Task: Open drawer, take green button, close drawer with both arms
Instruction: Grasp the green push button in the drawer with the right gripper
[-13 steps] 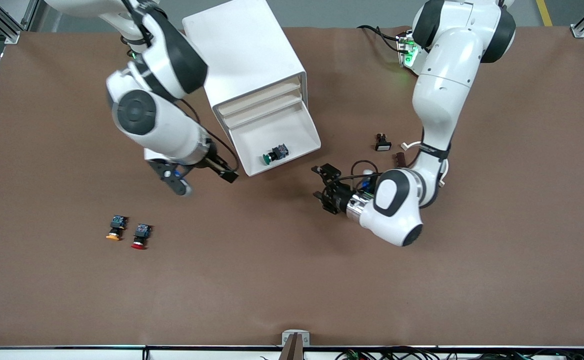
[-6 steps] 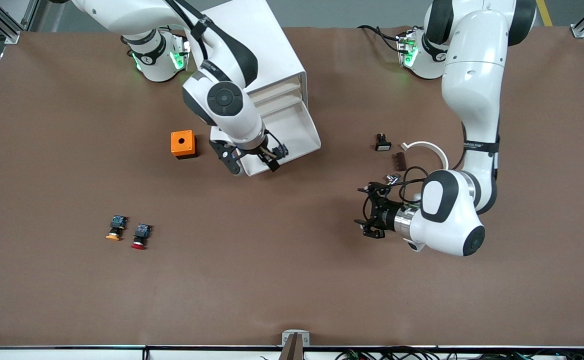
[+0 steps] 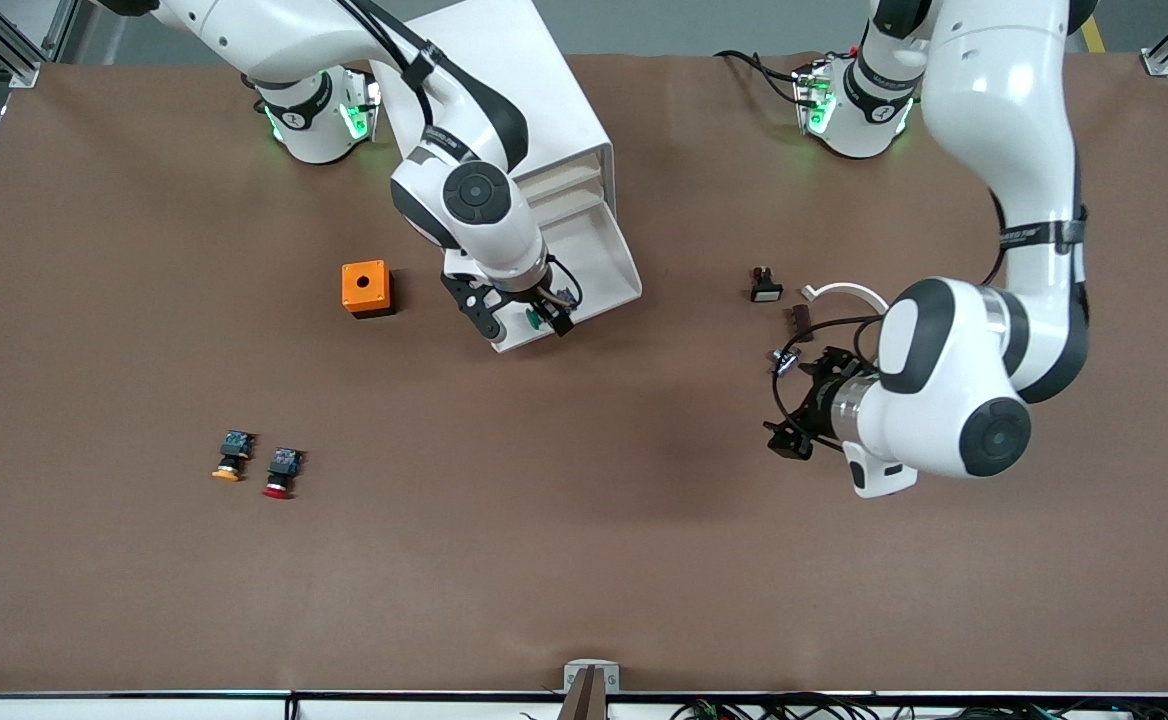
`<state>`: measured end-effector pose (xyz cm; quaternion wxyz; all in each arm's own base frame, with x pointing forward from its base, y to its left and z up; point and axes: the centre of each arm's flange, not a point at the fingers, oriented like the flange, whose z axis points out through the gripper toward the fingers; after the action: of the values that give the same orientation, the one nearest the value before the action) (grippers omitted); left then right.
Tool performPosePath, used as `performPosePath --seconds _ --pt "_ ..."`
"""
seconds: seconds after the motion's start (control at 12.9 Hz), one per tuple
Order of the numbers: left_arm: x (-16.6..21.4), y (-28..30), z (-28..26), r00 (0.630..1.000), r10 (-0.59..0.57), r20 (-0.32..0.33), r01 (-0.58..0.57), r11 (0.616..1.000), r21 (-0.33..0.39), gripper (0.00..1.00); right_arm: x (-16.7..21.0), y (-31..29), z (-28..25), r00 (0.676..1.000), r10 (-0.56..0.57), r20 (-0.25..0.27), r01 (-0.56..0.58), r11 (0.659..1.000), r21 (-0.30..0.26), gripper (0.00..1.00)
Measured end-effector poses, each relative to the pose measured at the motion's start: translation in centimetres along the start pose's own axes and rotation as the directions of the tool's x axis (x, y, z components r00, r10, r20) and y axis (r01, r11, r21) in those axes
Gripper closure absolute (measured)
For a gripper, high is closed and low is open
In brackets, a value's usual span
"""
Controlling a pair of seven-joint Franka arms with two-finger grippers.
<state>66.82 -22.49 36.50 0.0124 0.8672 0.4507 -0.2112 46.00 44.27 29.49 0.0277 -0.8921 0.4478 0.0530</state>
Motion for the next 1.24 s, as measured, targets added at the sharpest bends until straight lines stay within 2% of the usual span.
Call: performPosePath --seconds 0.15,0.23,0.39,0.54,0.93,1.16,1.24 --pt "1.1 -0.4 0.0 0.999 0.032 -0.006 -0.032 0.999 0.006 0.00 -0.9 0.0 1.7 1.000 0.009 -0.009 -0.009 1.000 0.002 0.00" --pt "1.8 -0.7 -0.1 0.997 0.074 -0.029 -0.073 0.997 0.016 0.00 -1.2 0.1 2.4 1.000 0.010 -0.011 -0.010 1.000 -0.002 0.00" --pt "2.7 -0.9 -0.8 0.976 0.202 -0.082 -0.200 0.979 0.029 0.00 -1.5 0.1 3.1 1.000 0.012 -0.007 -0.012 1.000 -0.007 0.03" --pt "2.5 -0.7 -1.1 0.958 0.271 -0.094 -0.270 0.962 0.030 0.00 -1.7 0.1 2.9 1.000 0.010 -0.005 -0.010 1.000 -0.004 0.07" --pt "-0.4 0.9 -1.6 0.879 0.453 -0.149 -0.458 0.889 0.006 0.00 -2.3 0.0 2.6 1.000 -0.001 0.000 0.001 1.000 0.002 0.16" --pt "-5.9 3.0 -0.1 0.834 0.522 -0.180 -0.529 0.849 0.013 0.00 -2.3 0.0 2.6 1.000 -0.018 -0.005 0.018 1.000 0.005 0.50" --pt "-7.4 3.3 0.4 0.823 0.539 -0.180 -0.545 0.838 0.020 0.00 -2.3 0.0 2.5 1.000 -0.023 -0.005 0.023 1.000 0.006 0.50"
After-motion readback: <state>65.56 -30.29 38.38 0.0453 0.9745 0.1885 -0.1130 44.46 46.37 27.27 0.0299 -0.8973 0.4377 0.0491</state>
